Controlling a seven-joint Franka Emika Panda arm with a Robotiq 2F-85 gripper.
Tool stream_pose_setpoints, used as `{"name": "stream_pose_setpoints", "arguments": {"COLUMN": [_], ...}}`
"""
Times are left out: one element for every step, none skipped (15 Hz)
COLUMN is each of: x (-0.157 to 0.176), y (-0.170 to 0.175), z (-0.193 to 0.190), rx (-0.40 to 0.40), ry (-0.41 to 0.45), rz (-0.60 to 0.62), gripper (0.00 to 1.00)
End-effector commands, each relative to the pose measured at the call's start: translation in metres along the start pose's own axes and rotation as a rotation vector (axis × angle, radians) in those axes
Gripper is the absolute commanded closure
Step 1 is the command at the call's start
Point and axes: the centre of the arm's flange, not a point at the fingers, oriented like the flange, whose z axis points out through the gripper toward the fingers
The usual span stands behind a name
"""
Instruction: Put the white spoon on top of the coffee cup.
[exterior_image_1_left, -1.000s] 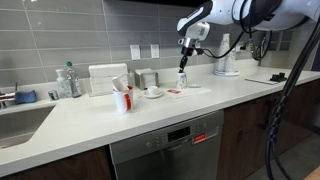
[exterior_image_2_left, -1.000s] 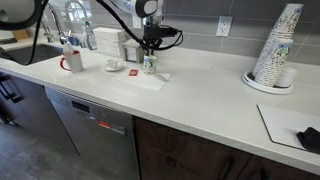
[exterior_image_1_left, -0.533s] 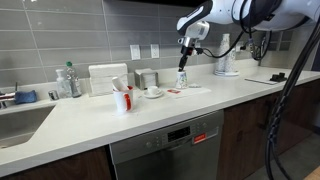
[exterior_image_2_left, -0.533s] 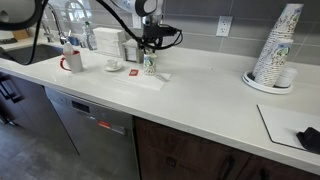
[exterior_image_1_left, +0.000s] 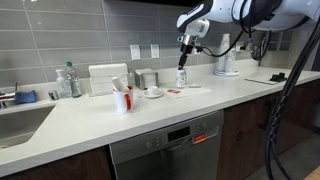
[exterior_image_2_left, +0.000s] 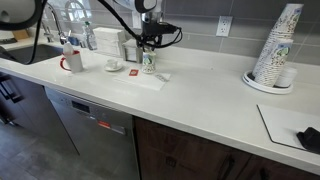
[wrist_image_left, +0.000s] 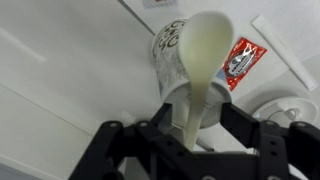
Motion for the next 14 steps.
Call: {"name": "stream_pose_setpoints", "arguments": {"x": [0.0007,0.0003,-0.0002,-0.0007,-0.0011,-0.0014,-0.0017,-0.002,-0.0022,-0.0024,-0.0025,-0.0028,-0.0029,-0.0029], "y": [0.0076,0.0075,0.0073,0.0072,0.0074,0.0075,0.0075,0.0075,0.0075,0.0075,0.0074,0.0074,0.0072,0.0069], "z": [0.0023,0.0027,0.003,0.0033,0.0036,0.0041,0.0047,0.0051,0.0057,0.0061,0.0066,0.0072,0.0079,0.0079], "rx": [0.035,0.038,0.039,0.039,0.038,0.038,0.036,0.037,0.038,0.037,0.038,0.037,0.038,0.041], "ry": [0.002,0.002,0.0,-0.001,-0.001,0.0,0.0,0.0,-0.001,-0.002,-0.001,-0.002,-0.002,-0.002], "rz": [-0.003,-0.003,-0.003,-0.003,-0.002,-0.001,-0.001,-0.001,0.0,-0.001,-0.001,-0.001,-0.002,-0.001], "gripper": [0.32,0.33,0.34,0.34,0.35,0.37,0.38,0.39,0.42,0.48,0.48,0.5,0.5,0.49]}}
